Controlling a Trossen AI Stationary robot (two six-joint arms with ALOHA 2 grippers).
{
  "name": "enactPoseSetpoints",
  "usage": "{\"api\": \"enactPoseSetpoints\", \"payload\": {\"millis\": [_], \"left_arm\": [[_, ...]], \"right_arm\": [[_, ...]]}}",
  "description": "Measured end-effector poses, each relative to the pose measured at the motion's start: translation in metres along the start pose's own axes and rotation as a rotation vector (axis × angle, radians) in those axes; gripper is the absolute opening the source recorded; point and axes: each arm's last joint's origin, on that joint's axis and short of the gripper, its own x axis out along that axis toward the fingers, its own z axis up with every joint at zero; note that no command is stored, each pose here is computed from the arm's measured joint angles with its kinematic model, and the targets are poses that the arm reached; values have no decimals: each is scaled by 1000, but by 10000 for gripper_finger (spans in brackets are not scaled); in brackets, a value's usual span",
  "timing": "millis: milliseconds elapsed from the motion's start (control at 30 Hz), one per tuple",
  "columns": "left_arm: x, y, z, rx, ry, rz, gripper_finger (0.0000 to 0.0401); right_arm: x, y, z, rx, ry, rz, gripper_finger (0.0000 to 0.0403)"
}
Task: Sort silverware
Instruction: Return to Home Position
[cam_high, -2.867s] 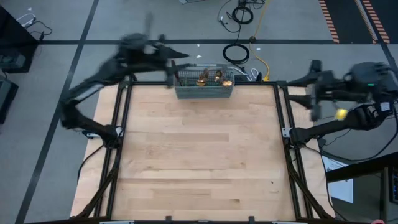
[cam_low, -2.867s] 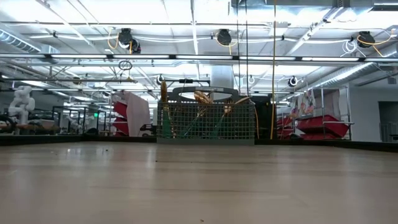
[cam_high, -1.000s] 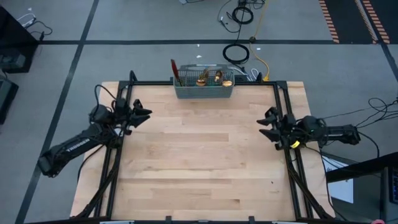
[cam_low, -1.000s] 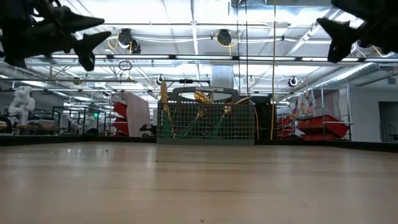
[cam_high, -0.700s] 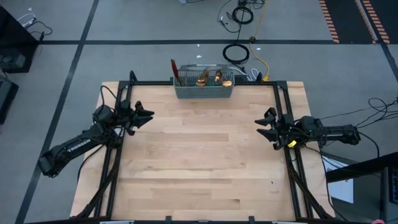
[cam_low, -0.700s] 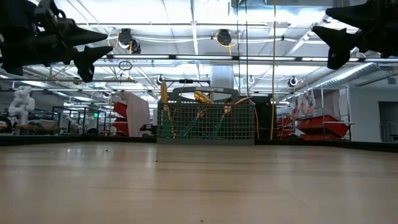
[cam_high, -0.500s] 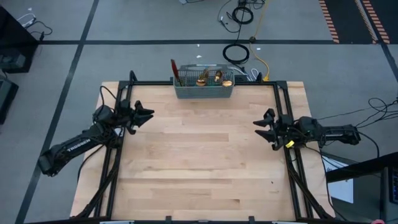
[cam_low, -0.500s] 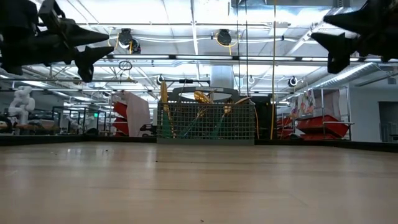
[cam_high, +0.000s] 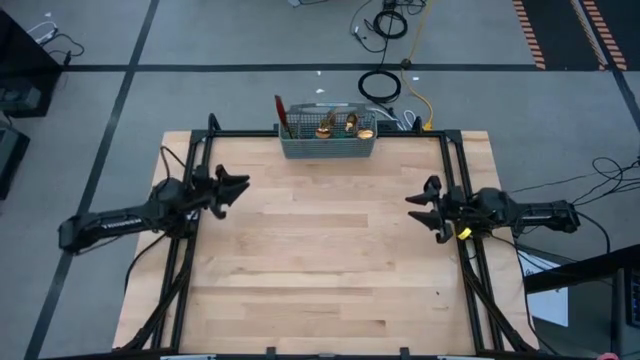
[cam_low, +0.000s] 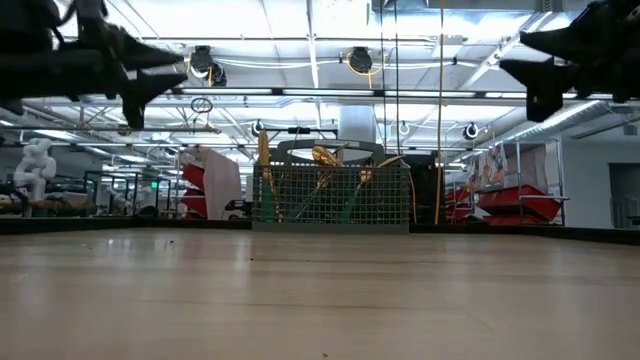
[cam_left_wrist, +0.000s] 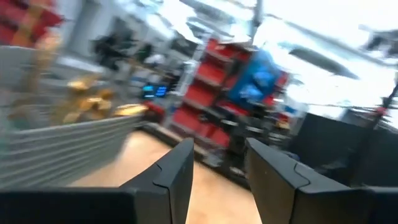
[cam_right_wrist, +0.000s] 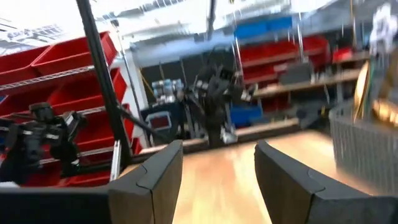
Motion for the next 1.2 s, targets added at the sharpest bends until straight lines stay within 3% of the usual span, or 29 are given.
{"api": "enactPoseSetpoints", "payload": {"millis": [233,400,600,867,1200], "left_arm": [[-2,-23,-7,-4,57,-206,148],[-6,-35,-4,78,0,-299,148],[-8,-30,-17,89,100,-152,148],[-12,-19,-39,-3,343,-38,148],[-12,-20,-39,-12,342,-39,148]], "right_arm": [[0,0,2,-17,-17,4,187],[0,2,-1,-28,16,69,187],[-2,8,-9,-142,124,318,187],[-2,8,-10,-159,131,323,187],[-2,6,-14,-119,179,307,187]]}}
